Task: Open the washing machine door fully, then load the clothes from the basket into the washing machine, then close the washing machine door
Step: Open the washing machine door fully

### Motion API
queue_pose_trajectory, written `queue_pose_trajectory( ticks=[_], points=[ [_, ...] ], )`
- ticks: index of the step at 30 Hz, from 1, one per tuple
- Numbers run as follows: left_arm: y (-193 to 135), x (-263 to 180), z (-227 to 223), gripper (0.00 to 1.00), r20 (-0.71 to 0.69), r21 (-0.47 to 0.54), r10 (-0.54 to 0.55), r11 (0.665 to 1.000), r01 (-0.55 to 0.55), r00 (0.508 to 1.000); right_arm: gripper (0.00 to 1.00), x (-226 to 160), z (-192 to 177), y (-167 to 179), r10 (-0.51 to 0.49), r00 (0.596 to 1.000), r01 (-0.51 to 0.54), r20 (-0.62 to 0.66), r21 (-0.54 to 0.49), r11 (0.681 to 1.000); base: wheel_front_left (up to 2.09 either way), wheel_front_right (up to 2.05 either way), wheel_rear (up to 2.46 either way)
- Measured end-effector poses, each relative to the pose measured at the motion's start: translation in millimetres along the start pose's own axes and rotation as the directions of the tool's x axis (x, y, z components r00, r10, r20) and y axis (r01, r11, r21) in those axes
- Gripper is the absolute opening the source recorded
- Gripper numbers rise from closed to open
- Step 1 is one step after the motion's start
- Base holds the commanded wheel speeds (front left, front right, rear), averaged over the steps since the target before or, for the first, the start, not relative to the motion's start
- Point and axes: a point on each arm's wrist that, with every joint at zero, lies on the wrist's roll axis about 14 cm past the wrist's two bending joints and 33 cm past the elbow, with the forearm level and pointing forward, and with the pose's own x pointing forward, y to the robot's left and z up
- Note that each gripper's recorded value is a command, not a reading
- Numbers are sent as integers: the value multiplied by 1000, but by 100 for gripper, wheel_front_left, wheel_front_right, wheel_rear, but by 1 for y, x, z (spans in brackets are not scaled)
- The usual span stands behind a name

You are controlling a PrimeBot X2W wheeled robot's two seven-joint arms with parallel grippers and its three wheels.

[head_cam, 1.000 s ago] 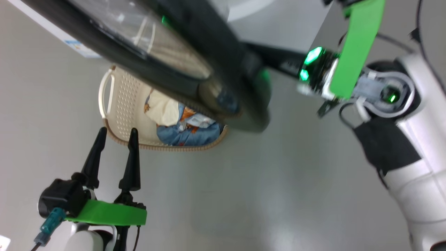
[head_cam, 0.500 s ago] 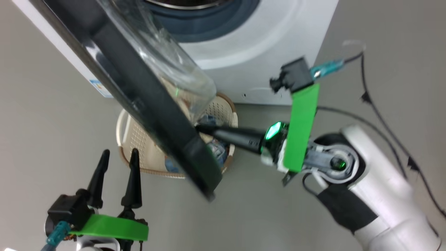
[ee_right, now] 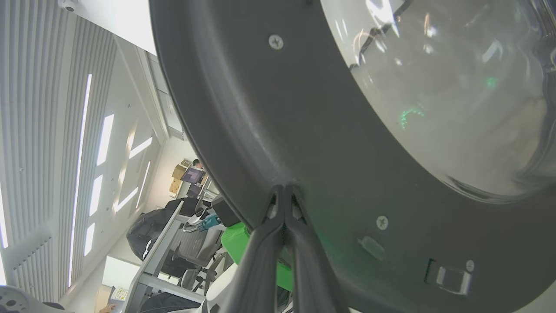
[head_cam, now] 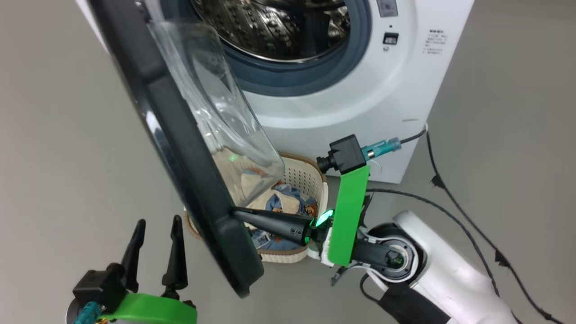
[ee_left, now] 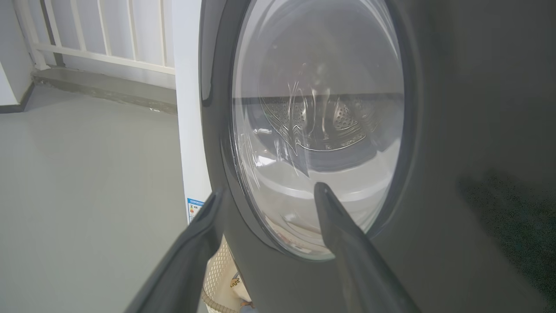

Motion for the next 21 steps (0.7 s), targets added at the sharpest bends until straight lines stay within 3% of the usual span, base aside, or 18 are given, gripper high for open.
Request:
queue_pose_trajectory(
  ticks=[21],
  points=[
    [7,-16,19,100,56,-10,17,1000,-17,998,0,9,-17,11,-24,999,24,24,-14,1000,0,0,0]
  ],
)
